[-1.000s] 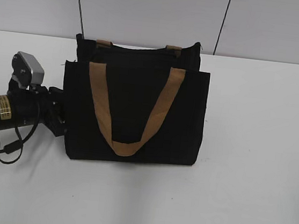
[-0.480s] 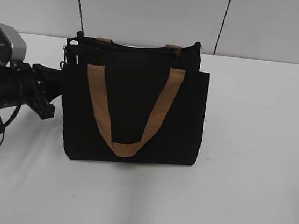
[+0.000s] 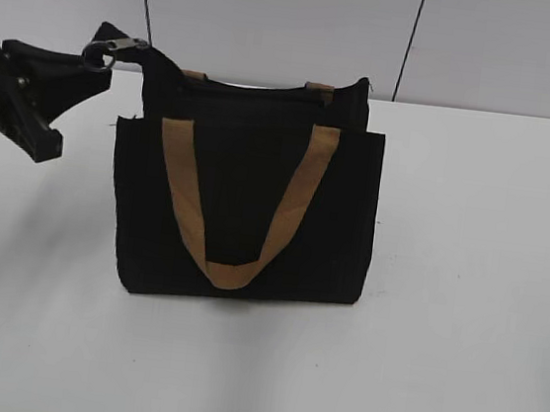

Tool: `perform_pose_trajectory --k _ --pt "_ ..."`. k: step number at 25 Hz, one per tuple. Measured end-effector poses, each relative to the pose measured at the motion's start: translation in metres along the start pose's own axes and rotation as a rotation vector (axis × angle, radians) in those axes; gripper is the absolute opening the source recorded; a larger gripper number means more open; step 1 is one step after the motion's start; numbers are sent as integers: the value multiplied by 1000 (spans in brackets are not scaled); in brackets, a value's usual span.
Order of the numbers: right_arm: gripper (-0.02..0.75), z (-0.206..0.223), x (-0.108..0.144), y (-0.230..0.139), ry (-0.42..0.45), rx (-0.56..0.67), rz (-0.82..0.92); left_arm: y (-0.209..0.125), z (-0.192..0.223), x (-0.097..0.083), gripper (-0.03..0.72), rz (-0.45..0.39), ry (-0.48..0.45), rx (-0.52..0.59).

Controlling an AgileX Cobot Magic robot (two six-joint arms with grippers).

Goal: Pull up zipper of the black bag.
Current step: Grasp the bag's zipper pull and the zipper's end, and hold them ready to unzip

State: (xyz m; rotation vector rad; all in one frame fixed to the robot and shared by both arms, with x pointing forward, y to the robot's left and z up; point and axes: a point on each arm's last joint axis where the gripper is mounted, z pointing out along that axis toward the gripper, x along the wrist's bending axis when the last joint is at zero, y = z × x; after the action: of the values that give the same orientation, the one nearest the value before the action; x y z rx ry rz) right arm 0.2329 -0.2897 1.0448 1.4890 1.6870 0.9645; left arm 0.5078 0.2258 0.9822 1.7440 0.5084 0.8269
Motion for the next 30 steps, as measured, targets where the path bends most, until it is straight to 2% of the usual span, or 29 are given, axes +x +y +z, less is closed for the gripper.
perform_pose_trajectory --k 11,24,30 --pt "467 0 0 0 0 0 0 36 -20 -2 23 -14 13 -87" --pt "467 0 0 0 0 0 0 35 -21 -2 23 -10 17 -56" --pt "467 0 0 0 0 0 0 43 -22 -4 23 -13 -9 -146"
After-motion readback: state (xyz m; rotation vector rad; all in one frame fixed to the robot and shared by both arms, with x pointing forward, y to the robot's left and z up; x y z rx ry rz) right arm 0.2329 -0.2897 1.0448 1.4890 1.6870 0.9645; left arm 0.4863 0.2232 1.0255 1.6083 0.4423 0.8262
